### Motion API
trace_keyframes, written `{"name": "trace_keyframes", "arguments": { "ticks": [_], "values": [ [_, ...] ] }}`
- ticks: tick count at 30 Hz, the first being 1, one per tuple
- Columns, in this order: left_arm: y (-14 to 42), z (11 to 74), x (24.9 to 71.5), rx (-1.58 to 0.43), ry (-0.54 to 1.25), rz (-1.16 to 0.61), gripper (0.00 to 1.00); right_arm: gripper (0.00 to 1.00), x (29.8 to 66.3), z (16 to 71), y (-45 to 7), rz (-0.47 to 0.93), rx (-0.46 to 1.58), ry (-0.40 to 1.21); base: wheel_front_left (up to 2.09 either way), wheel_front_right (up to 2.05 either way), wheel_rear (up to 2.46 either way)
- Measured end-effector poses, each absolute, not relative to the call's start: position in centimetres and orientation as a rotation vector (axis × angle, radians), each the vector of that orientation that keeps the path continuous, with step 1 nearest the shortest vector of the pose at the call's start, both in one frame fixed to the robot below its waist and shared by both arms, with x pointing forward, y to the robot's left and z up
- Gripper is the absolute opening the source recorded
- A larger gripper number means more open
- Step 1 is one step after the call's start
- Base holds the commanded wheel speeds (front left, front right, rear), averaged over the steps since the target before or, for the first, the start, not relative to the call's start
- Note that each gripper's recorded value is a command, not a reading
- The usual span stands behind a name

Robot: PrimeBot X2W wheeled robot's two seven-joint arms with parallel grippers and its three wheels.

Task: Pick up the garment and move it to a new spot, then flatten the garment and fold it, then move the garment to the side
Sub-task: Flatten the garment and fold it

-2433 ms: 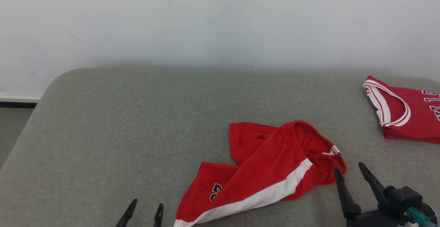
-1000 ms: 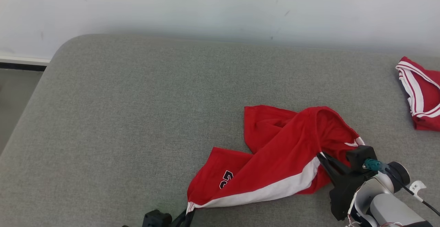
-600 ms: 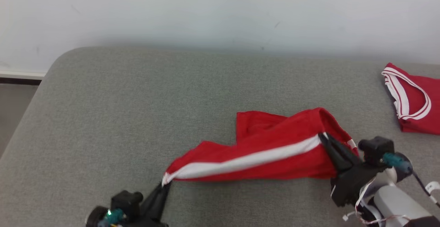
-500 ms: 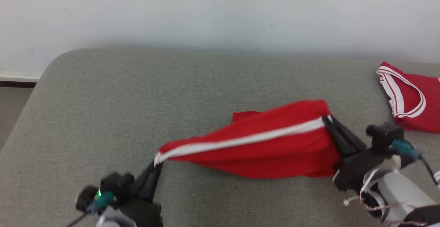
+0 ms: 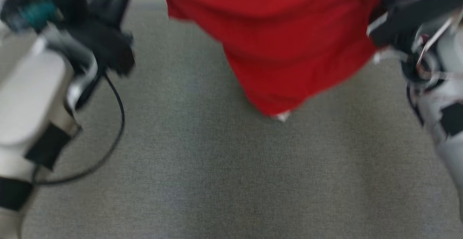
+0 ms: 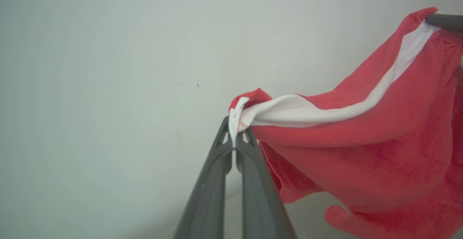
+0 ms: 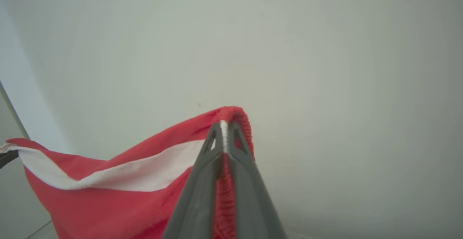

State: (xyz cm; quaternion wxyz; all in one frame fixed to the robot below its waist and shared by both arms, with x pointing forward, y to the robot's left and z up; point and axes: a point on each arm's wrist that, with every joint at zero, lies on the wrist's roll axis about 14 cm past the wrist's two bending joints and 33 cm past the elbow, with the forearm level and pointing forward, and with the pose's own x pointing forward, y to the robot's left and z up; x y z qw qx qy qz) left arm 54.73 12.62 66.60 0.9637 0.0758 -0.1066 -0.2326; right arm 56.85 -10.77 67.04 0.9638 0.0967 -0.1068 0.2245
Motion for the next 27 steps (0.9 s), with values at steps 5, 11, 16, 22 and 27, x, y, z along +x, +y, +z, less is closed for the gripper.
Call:
{"name": "trace_keyframes", "arguments": {
  "ticks": [5,11,16,22,27],
  "values": [
    [12.6,70.7,59.9,0.209,-0.253,-0.455,0.00,0.00,61.6,72.2,-10.8,0.440,0.221,-0.306,0.00,0.00,0.00],
    [13.0,73.4,64.9,0.218,-0.296,-0.421,0.00,0.00,66.4,74.7,-11.6,0.400,0.247,-0.354,0.00,0.00,0.00],
    [13.0,73.8,68.1,0.251,-0.304,-0.405,0.00,0.00,69.5,73.9,-12.3,0.365,0.224,-0.350,0.00,0.00,0.00],
    [12.3,70.8,71.0,0.243,-0.270,-0.414,0.00,0.00,72.2,70.4,-12.4,0.347,0.175,-0.307,0.00,0.00,0.00],
    [12.7,66.9,72.6,0.218,-0.219,-0.408,0.00,0.00,73.5,66.4,-12.1,0.345,0.177,-0.247,0.00,0.00,0.00]
  ]
}}
